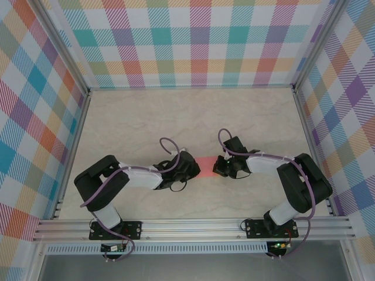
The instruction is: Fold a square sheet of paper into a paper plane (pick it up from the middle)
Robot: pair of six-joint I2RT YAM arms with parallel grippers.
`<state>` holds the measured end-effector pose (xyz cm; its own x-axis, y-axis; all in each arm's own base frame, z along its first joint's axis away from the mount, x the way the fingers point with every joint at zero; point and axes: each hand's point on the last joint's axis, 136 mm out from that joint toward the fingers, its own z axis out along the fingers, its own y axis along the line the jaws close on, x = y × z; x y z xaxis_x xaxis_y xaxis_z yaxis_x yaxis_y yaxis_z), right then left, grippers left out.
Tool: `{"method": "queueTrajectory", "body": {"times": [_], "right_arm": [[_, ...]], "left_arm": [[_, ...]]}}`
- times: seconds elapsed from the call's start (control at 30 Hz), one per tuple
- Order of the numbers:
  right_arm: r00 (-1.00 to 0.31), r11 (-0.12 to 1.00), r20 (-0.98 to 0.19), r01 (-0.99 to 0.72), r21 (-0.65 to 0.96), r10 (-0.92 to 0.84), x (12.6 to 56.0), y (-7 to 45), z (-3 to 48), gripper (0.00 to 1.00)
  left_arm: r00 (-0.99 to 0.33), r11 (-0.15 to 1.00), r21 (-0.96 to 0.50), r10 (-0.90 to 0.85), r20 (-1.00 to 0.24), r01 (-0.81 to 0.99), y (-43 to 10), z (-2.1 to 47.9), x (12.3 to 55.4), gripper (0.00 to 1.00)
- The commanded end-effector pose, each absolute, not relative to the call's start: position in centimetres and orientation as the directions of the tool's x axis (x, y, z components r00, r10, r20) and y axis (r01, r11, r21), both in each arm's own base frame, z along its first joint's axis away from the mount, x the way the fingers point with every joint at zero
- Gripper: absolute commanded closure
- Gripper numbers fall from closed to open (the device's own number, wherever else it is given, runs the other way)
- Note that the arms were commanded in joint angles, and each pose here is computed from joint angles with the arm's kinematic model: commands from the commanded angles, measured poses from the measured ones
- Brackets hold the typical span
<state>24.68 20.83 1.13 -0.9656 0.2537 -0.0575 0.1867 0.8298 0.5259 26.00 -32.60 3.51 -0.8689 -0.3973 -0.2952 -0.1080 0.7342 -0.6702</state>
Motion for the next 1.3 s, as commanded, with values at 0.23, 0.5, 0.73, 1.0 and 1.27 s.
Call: {"method": "queueTrajectory", "body": {"times": [0.23, 0.5, 0.73, 1.0, 1.27], "right_arm": [[-0.957, 0.907, 0.034, 0.285, 0.309, 0.289, 21.5, 16.8, -3.5, 1.0], [-0.955, 0.92, 0.032, 0.293, 0.26, 0.295, 21.3, 15.9, -4.2, 1.0], [-0.958, 0.925, 0.025, 0.284, 0.252, 0.287, 21.6, 15.9, -4.0, 1.0], [-0.981, 0.921, -0.097, 0.118, 0.372, 0.165, 25.6, 19.1, 1.3, 1.0], [-0.988, 0.875, -0.122, 0.024, 0.483, 0.095, 28.4, 25.5, 5.1, 0.73]], "left_arm": [[-0.823, 0.769, -0.586, -0.491, -0.286, -0.255, -27.6, -1.5, 23.4, 1.0], [-0.761, 0.804, -0.496, -0.536, -0.365, -0.329, -22.3, -1.5, 22.3, 1.0], [-0.744, 0.799, -0.483, -0.557, -0.368, -0.359, -20.5, -1.7, 21.5, 1.0], [-0.825, 0.88, -0.396, -0.418, -0.381, -0.263, -21.0, 4.6, 23.8, 1.0], [-0.84, 0.894, -0.306, -0.423, -0.34, -0.327, -16.7, 7.7, 28.0, 0.45]]}}
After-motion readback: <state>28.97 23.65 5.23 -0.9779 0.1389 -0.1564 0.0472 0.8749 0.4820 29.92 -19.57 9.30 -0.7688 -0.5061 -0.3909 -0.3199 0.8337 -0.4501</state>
